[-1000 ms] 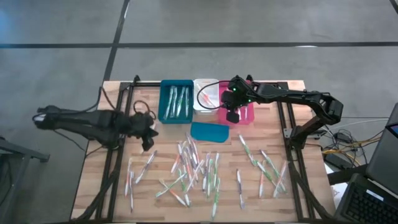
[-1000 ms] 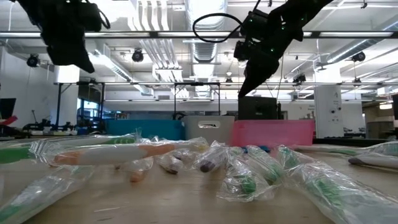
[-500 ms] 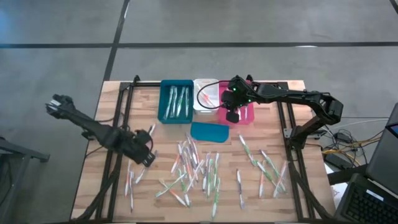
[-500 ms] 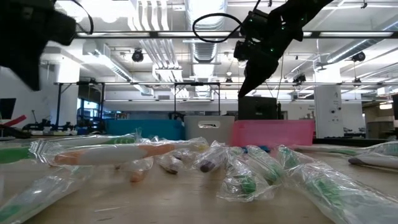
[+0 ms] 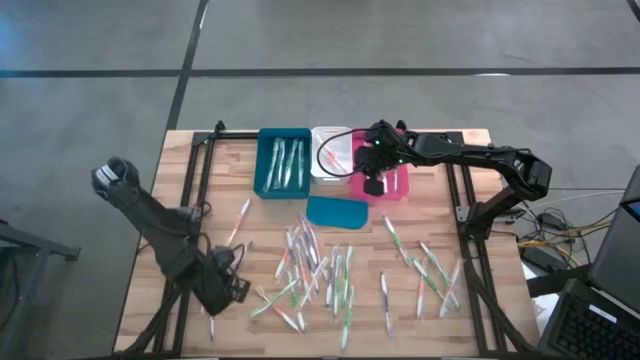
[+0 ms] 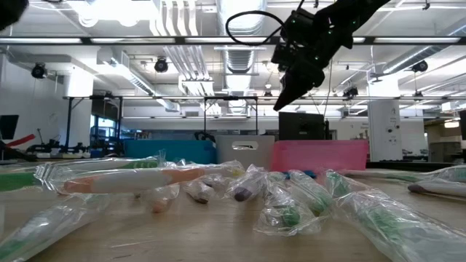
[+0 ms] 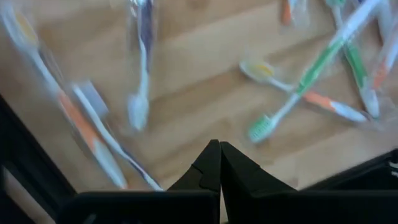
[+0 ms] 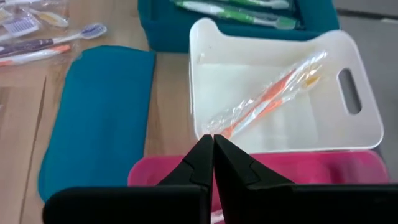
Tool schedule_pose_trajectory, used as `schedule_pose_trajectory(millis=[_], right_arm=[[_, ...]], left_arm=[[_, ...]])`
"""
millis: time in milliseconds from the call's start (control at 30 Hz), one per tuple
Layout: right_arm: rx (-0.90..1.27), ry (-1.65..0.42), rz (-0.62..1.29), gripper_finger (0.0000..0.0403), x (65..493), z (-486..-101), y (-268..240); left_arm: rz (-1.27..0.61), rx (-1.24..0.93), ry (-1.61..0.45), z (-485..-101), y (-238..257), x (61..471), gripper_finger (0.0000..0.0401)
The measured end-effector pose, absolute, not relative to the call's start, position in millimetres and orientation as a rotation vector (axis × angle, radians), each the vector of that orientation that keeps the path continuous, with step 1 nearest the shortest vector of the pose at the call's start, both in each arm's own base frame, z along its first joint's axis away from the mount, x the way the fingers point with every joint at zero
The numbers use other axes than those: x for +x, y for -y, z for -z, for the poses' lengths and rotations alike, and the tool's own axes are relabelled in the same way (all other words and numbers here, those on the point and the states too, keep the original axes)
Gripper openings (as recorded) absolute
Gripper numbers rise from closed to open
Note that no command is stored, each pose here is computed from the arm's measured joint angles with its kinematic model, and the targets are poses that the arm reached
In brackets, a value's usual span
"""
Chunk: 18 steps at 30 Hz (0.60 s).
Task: Pick & Place Toothbrushes
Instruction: Put the purple toothbrush into the pink bin
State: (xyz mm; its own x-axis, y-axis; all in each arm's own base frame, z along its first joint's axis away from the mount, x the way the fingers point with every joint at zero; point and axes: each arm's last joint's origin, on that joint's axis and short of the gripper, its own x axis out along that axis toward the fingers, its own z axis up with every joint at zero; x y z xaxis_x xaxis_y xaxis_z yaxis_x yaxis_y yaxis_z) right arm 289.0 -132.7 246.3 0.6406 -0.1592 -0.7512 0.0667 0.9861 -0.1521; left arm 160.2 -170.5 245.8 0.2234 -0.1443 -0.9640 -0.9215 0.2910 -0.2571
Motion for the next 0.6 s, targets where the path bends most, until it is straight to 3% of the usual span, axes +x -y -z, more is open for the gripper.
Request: schedule_pose_trajectory(millis=[267, 600], right_arm=[[-0.197, -0.848, 0.100, 0.0008, 291, -248, 133], [-0.233, -0.830, 0.087, 0.0008, 292, -249, 134]], left_arm=[[-0.789, -1.271, -1.428, -245, 204, 175, 0.0026], [-0.952, -1.278, -1.499, -220, 220, 190, 0.0109]])
